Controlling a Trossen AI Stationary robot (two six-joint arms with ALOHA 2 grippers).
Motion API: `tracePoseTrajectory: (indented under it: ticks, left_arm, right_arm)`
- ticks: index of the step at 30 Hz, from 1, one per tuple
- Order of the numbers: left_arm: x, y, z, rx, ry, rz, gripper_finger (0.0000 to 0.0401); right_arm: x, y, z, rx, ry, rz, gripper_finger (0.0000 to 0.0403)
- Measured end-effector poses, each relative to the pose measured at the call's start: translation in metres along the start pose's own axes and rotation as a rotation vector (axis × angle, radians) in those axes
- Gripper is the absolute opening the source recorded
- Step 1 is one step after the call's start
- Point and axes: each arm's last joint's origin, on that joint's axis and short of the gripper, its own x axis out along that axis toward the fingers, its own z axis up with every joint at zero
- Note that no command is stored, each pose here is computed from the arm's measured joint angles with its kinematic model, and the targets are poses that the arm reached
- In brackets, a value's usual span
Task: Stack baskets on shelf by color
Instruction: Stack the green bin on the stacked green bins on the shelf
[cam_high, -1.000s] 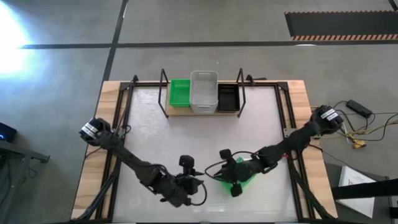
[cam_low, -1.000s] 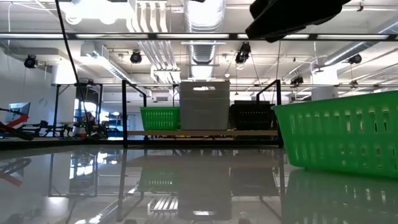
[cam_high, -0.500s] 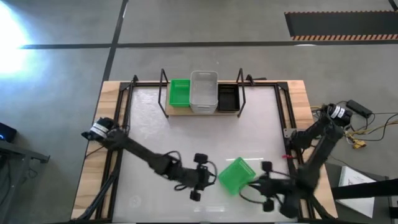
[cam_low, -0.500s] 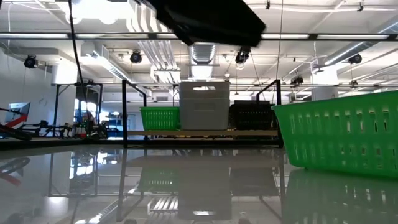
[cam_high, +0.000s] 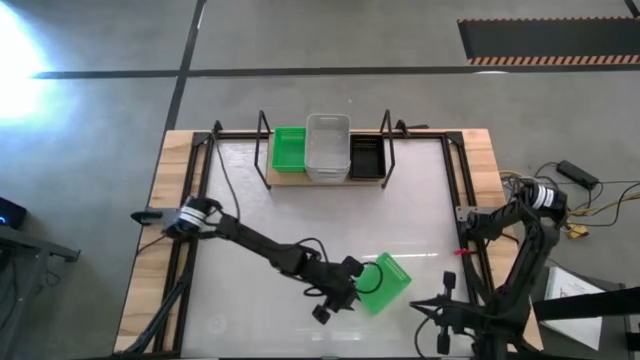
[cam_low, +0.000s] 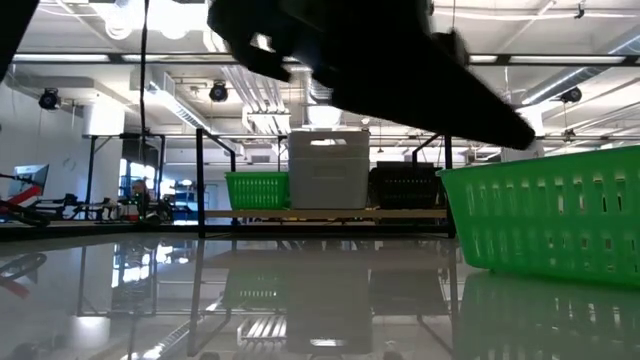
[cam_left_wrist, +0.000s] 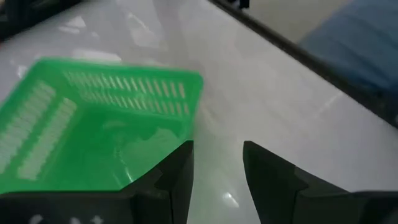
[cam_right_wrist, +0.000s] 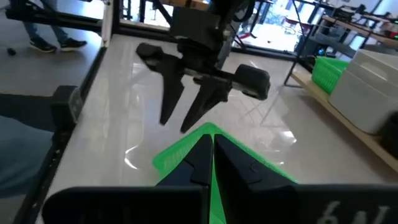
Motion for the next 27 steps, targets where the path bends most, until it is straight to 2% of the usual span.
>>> tracePoseTrajectory:
  ticks: [5,13,19,22,27]
  left_arm:
    - [0.013,0.006,0.001,0.070,0.006,0.022,0.0123]
    - [0.013,0.007,0.002,0.127,0.012,0.047,0.0123]
    - [0.012,0.012,0.007,0.156,-0.049,0.074,0.0127]
    - [0.011,0.016,0.010,0.158,-0.085,0.088,0.0150]
    - [0.009,0.024,0.003,0.133,-0.059,0.098,0.0213]
  right_arm:
    - [0.007,0.001,-0.003,0.016,0.007,-0.023,0.0009]
    - [0.008,0.000,-0.002,0.045,0.009,-0.028,0.0009]
    - [0.011,0.003,-0.008,0.061,0.011,-0.036,0.0009]
    - [0.012,0.005,-0.011,0.057,0.013,-0.039,0.0009]
    - [0.012,0.005,-0.012,0.056,0.003,-0.046,0.0009]
